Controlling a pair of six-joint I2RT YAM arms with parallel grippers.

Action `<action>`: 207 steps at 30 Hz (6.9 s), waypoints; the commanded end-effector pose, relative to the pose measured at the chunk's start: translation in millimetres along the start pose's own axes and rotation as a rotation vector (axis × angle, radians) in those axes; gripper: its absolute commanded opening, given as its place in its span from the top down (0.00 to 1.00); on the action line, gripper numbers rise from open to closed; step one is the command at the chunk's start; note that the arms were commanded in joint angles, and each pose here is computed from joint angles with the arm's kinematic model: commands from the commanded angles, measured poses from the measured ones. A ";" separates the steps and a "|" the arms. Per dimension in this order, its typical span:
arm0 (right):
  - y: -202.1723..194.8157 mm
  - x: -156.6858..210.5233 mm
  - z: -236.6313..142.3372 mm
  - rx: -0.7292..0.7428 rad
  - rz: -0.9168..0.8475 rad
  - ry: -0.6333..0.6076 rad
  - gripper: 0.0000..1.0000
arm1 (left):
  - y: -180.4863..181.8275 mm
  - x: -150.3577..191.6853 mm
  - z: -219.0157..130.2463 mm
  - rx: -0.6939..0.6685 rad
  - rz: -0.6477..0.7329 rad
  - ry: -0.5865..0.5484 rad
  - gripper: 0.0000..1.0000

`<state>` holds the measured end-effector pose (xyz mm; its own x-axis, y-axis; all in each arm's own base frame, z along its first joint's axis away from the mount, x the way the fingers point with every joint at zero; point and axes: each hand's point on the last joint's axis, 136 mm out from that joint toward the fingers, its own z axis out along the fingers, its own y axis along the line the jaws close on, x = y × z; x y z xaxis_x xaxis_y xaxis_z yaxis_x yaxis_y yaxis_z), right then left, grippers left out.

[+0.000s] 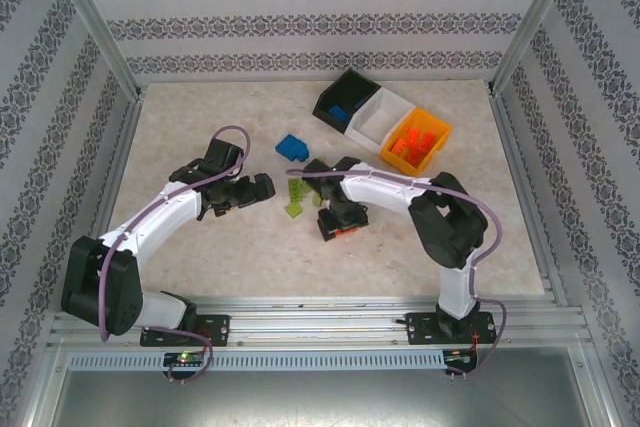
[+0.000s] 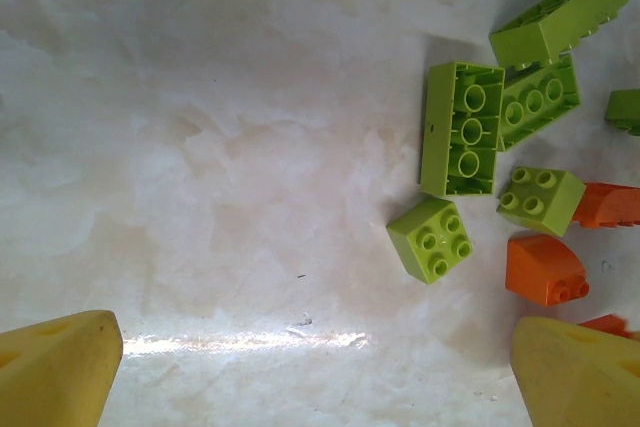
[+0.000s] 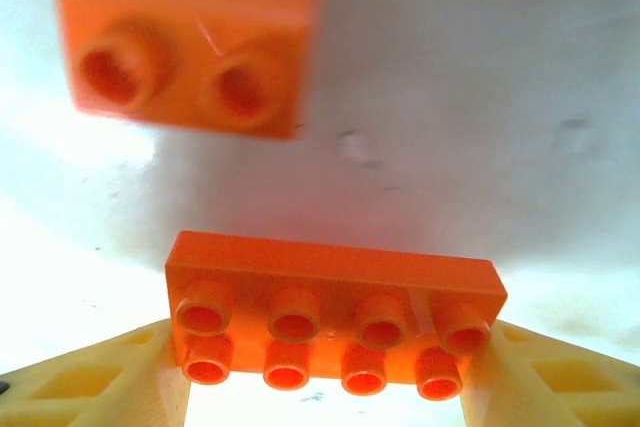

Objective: Sort the legos into containers by color

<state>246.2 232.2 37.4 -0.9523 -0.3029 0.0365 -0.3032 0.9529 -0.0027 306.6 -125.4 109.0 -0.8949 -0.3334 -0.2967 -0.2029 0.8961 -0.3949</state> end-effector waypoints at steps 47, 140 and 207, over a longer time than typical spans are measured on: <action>-298.7 -181.0 -82.4 -0.198 0.692 -0.345 0.21 | -39.9 -68.0 20.4 0.030 0.007 -0.049 0.00; -56.7 -86.9 -16.7 -0.141 0.170 -0.056 0.44 | -12.6 -0.3 14.5 0.055 0.007 0.007 0.00; -219.0 -135.1 -143.1 -0.376 0.686 -0.442 0.17 | -10.5 -30.0 -5.7 -0.070 0.150 0.026 0.00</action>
<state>462.2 33.2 160.5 -0.8559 0.4457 -0.2622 0.3337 0.8634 0.3784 326.5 -124.1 125.3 -0.9061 -0.2627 -0.3315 -0.1509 0.9329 -0.3269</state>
